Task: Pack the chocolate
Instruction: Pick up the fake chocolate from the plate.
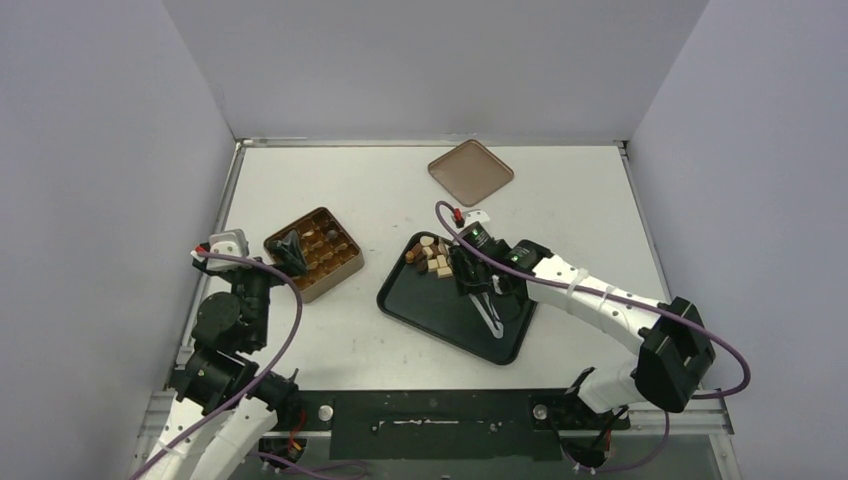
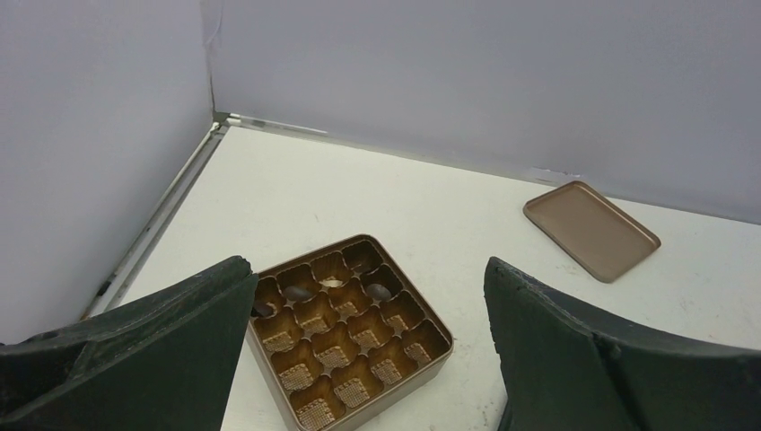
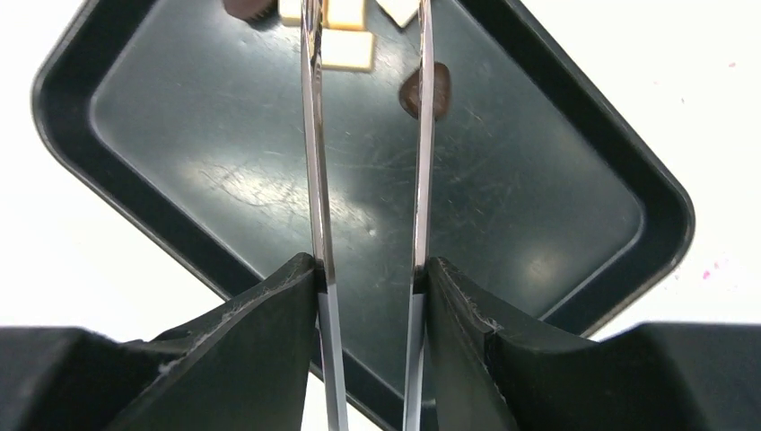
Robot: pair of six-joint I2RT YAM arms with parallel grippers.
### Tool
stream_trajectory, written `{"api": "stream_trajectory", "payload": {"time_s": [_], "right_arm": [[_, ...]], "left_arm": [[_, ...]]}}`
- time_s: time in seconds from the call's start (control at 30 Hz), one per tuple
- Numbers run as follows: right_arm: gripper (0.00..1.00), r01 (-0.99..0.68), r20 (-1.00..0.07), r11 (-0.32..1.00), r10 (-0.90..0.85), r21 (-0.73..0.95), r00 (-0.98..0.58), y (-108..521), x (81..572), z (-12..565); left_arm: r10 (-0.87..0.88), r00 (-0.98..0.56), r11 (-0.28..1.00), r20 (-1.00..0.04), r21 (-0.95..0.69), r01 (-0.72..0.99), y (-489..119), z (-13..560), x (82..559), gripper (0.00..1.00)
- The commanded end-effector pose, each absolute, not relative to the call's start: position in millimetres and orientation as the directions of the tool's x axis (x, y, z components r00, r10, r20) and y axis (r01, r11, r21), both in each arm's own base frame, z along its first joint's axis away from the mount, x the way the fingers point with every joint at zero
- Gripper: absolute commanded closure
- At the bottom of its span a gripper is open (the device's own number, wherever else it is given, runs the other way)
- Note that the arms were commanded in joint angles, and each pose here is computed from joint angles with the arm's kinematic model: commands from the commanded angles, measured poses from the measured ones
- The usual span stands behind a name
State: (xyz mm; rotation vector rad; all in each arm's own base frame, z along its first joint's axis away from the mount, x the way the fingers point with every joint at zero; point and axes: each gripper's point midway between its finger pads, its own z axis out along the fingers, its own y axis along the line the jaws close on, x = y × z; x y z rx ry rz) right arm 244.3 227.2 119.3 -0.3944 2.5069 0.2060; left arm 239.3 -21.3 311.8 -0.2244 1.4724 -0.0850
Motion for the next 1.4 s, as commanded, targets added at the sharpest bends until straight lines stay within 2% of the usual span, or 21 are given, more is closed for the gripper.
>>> {"api": "stream_trajectory", "payload": {"time_s": [0.0,0.37,1.37], "right_arm": [[0.56,-0.262,-0.585,0.963,-0.180,0.057,-0.791,211.0,239.6,129.7],[0.52,-0.262,-0.526,0.963,-0.189,0.069,-0.829,197.4,218.6,117.7],[0.53,-0.268,-0.442,0.961,-0.212,0.068,-0.872,187.1,207.5,79.8]], "left_arm": [[-0.208,0.154,0.975,-0.966,-0.218,-0.048,-22.6,326.2,236.4,0.03],[-0.220,0.178,0.974,-0.959,-0.226,-0.011,-26.4,327.1,232.9,0.03],[-0.244,0.197,0.969,-0.949,-0.245,0.023,-28.5,333.1,226.9,0.03]]}}
